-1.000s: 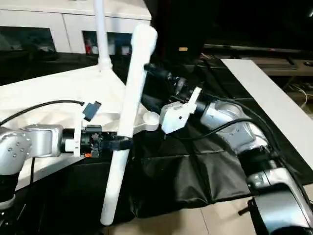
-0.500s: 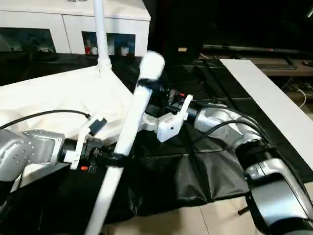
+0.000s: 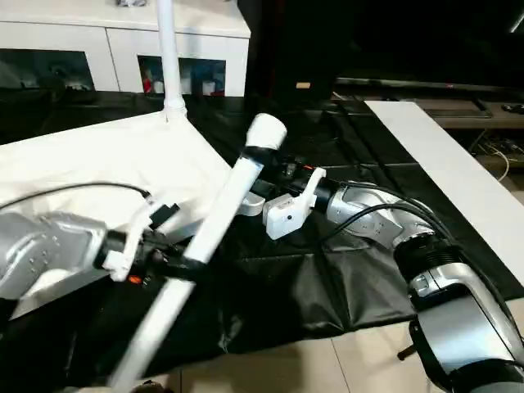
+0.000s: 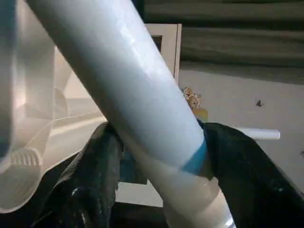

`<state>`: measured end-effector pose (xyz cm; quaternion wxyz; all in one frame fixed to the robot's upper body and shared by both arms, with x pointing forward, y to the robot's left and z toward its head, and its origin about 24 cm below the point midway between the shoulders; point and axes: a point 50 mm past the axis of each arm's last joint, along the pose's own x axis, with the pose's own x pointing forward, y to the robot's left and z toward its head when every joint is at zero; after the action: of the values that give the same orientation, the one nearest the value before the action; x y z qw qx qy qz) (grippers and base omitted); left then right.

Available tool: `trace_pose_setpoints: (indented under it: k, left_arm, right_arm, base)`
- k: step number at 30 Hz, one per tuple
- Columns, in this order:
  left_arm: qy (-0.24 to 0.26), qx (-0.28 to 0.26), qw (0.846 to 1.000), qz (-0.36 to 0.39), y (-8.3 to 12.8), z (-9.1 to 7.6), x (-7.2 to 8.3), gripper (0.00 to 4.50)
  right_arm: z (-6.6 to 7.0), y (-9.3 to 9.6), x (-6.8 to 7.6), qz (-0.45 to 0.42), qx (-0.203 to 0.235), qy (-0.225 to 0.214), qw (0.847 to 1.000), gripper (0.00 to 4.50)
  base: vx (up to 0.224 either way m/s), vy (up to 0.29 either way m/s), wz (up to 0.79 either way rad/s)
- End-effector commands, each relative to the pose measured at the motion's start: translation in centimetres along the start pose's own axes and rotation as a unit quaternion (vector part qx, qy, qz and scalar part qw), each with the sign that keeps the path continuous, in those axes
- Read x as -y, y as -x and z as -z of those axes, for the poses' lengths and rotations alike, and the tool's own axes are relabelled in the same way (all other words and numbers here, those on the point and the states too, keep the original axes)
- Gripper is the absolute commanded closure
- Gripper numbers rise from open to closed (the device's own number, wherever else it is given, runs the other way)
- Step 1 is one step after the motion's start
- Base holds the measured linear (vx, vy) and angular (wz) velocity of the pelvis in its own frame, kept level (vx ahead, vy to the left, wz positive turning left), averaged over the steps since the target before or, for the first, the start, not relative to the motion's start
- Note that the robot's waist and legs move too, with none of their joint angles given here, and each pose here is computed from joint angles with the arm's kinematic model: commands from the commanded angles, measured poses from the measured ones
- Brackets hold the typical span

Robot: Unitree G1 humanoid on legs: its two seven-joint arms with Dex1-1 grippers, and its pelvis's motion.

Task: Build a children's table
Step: Insert table leg to table base

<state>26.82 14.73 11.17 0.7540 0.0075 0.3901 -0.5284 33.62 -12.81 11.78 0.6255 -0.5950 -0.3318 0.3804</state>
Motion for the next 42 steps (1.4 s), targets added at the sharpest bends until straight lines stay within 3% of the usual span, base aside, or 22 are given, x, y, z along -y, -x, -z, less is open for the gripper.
trace_pose_setpoints:
  k: [1, 13, 19, 23, 26, 30, 33, 42]
  left_arm:
    - [-0.149, 0.041, 0.988, -0.013, 0.1, -3.8, 1.5, 2.81]
    - [-0.195, 0.078, 0.975, -0.068, 0.7, -5.3, 0.2, 2.81]
    - [-0.211, 0.095, 0.967, -0.109, 1.3, -5.9, -0.6, 2.82]
    - [-0.212, 0.093, 0.968, -0.098, 1.2, -5.8, -0.5, 2.82]
    - [-0.214, 0.085, 0.968, -0.103, 1.0, -5.7, -0.8, 2.82]
    - [-0.219, 0.075, 0.969, -0.089, 0.5, -5.4, -0.6, 2.82]
    - [-0.224, 0.071, 0.969, -0.08, 0.4, -5.4, -0.2, 2.82]
    - [-0.239, 0.066, 0.966, -0.075, 0.4, -5.7, 0.0, 2.83]
  right_arm:
    - [-0.1, -0.3, -0.8, -0.031, 0.003, -0.001, 1.0, 1.96]
    - [0.2, -0.1, -0.8, -0.028, -0.003, -0.014, 1.0, 2.29]
    - [0.8, 0.1, -0.6, -0.016, -0.027, -0.029, 0.999, 2.55]
    - [0.7, 0.0, -0.5, -0.01, -0.022, -0.055, 0.998, 2.55]
    - [0.5, -0.2, 0.3, 0.024, -0.009, -0.072, 0.997, 2.17]
    - [1.1, -0.4, 0.4, 0.015, -0.038, -0.046, 0.998, 1.76]
    - [2.0, -0.7, 0.0, -0.006, -0.084, 0.013, 0.996, 1.64]
    - [2.6, -1.5, -0.4, -0.024, -0.121, 0.043, 0.991, 1.63]
  base:
    - [0.0, 0.0, 0.0]
    - [0.0, 0.0, 0.0]
    - [0.0, 0.0, 0.0]
    - [0.0, 0.0, 0.0]
    - [0.0, 0.0, 0.0]
    - [0.0, 0.0, 0.0]
    - [0.0, 0.0, 0.0]
    - [0.0, 0.0, 0.0]
